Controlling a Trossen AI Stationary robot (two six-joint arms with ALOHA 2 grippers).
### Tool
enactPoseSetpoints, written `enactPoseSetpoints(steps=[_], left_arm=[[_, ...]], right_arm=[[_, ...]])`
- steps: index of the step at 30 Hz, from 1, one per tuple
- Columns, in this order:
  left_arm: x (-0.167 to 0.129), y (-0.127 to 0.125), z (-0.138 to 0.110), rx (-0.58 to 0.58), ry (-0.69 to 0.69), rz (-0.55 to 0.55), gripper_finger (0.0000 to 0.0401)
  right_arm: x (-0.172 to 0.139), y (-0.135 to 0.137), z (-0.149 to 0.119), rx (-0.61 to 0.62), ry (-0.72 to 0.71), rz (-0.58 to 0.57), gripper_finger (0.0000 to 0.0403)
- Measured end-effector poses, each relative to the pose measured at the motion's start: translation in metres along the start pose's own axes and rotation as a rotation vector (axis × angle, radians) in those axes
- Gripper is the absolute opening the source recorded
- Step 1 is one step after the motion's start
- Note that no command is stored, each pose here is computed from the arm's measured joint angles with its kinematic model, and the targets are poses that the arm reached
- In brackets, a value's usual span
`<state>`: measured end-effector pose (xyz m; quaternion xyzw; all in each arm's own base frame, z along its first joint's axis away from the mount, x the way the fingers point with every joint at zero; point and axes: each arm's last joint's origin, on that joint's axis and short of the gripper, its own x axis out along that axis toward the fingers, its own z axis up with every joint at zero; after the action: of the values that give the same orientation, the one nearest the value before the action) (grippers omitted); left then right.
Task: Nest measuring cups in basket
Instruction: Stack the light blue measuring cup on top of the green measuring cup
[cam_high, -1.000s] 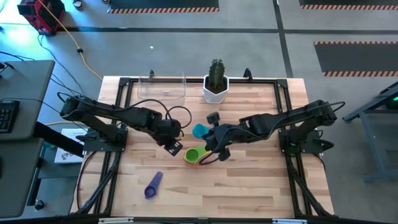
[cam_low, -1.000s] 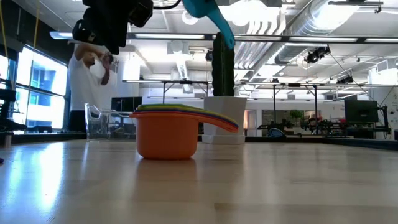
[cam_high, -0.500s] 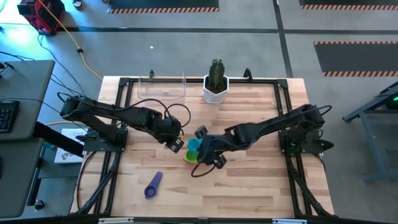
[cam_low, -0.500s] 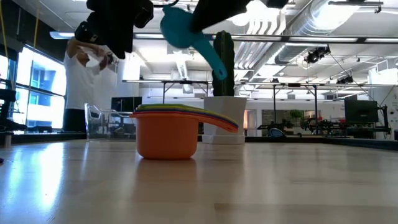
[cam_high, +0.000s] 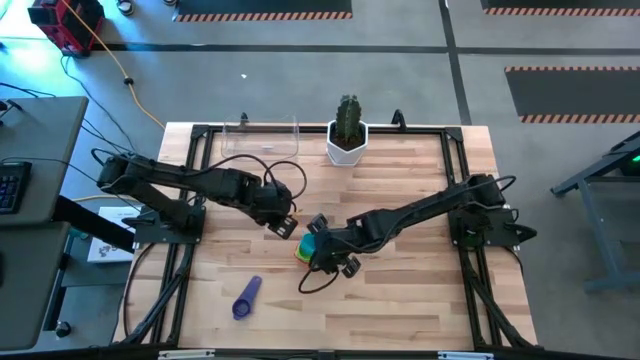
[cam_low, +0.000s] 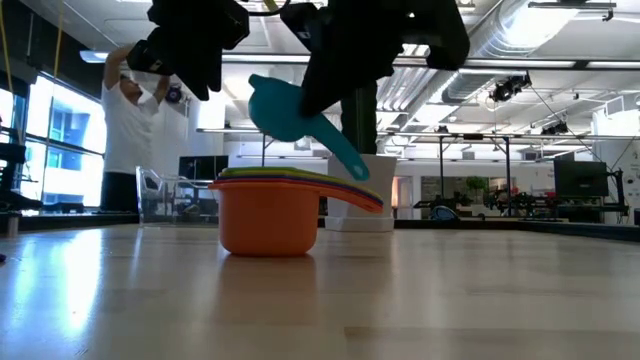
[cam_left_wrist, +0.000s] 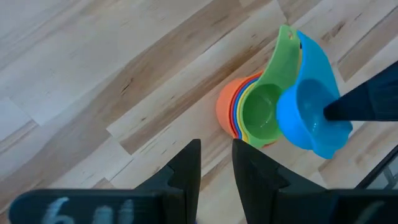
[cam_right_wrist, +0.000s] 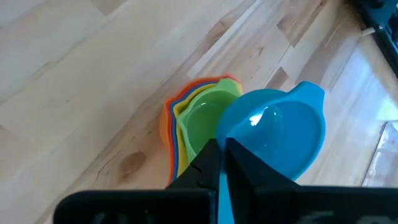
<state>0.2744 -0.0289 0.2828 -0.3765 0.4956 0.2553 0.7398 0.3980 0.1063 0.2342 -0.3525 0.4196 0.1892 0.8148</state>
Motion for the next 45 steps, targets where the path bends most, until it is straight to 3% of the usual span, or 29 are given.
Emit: enactPoseSetpoints(steps=[11,28,39,42,45], left_arm=[[0.0001,-0.0003,-0.0006,0.003,0.001,-0.001,0.0081],[0.0,-0.0004,-0.0006,0.005,0.001,-0.001,0.0081],[0.0,-0.0004,-0.0006,0.005,0.001,-0.002,0.0081],[0.0,-0.0004,-0.0006,0.017,0.001,-0.001,0.0081],[0.0,-0.0009,-0.0014,0.033,0.002,-0.002,0.0081]], right_arm=[[0.0052,0.0014,0.0002,0.043,-0.01,0.022,0.0002],[0.0052,0.0012,0.0006,0.042,-0.012,0.016,0.0048],[0.0052,-0.0001,0.0004,0.048,0.006,-0.021,0.0039],[0.0052,0.0001,-0.0009,0.136,0.026,-0.033,0.0041],[0.005,0.004,-0.0052,0.303,0.06,0.025,0.0041]])
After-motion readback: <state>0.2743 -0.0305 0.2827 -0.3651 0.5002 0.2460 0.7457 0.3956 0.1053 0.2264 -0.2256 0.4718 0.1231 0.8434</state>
